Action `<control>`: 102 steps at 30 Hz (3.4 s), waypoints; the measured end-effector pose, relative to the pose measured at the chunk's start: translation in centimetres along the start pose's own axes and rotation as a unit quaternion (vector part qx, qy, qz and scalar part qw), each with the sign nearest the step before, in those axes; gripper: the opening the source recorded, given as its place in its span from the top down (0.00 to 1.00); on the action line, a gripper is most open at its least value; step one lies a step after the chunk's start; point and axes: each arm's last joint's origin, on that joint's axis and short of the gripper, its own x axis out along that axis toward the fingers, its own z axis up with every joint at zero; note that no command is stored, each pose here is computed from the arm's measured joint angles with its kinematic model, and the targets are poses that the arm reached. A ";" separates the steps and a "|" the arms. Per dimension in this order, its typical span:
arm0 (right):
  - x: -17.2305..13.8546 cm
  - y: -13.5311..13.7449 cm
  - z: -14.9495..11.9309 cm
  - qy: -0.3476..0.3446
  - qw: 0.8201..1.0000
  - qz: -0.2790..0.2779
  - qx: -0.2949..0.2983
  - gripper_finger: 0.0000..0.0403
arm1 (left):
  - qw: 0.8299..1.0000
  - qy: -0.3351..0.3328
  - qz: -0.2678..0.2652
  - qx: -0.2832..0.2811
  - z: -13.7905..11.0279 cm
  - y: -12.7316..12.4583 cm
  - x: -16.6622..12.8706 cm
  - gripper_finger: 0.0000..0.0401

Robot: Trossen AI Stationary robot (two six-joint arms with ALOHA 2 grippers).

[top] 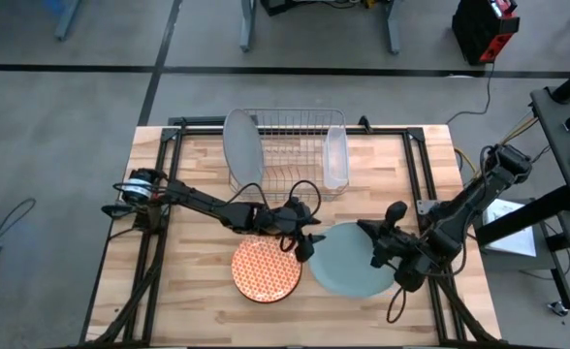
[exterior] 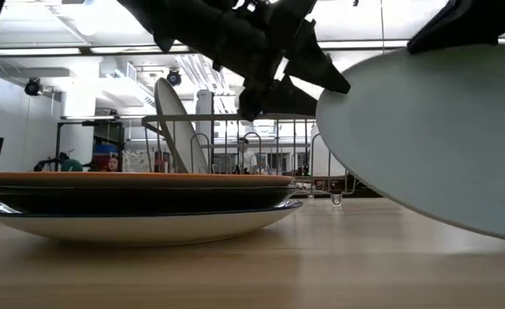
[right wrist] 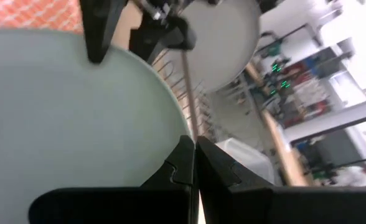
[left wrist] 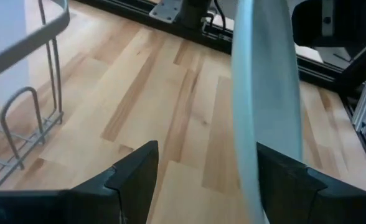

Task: Sort dishes
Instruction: Put the light blue plate in the dish rack

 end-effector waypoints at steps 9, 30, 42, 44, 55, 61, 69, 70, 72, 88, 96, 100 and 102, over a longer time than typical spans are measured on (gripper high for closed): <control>0.1 -0.1 0.5 -0.011 0.998 -0.058 -0.010 1.00 | 0.997 -0.013 -0.071 0.022 0.5 -0.7 -0.1 0.43; -0.3 -1.7 0.7 -0.034 0.949 -0.037 0.312 0.94 | 0.998 -0.049 -0.025 0.012 1.5 -0.8 -0.4 0.98; -2.2 -6.2 -0.7 -0.044 0.928 0.086 0.361 0.54 | 0.996 -0.061 0.039 0.061 3.5 -3.5 -1.1 0.99; -2.6 -7.1 -1.1 -0.053 0.924 0.106 0.363 0.49 | 0.993 -0.043 0.082 0.073 4.0 -4.1 -1.5 0.99; -2.9 -8.7 -2.3 -0.054 0.935 0.096 0.337 0.35 | 0.971 0.004 0.201 0.131 8.1 -7.5 -5.2 0.99; -2.2 -10.1 -2.0 -0.054 0.939 0.065 0.333 0.38 | 0.962 -0.016 0.243 0.126 10.9 -8.8 -7.6 0.99; -3.0 -13.4 -2.1 -0.079 0.931 0.062 0.352 0.40 | 0.939 -0.003 0.337 0.068 14.2 -8.7 -13.6 0.98; -3.1 -13.8 -2.1 -0.082 0.931 0.060 0.350 0.41 | 0.937 -0.004 0.344 0.061 14.5 -8.7 -14.3 0.98; -3.2 -14.4 -2.2 -0.092 0.929 0.073 0.351 0.41 | 0.934 -0.008 0.353 0.050 15.3 -8.6 -15.8 0.98; -1.8 -15.2 -2.8 -0.075 0.931 0.066 0.350 0.43 | 0.896 -0.059 0.439 0.023 17.8 -5.9 -20.2 0.98; 0.9 -14.0 -3.0 -0.050 0.934 0.082 0.344 0.44 | 0.863 -0.027 0.504 0.007 17.9 -1.2 -18.4 0.98; 2.2 -13.6 -3.2 -0.033 0.933 0.100 0.343 0.44 | 0.849 -0.004 0.529 -0.015 17.5 1.2 -17.7 0.98; 2.8 -13.4 -3.5 -0.020 0.935 0.099 0.340 0.44 | 0.841 0.004 0.540 -0.018 17.2 2.0 -17.2 0.98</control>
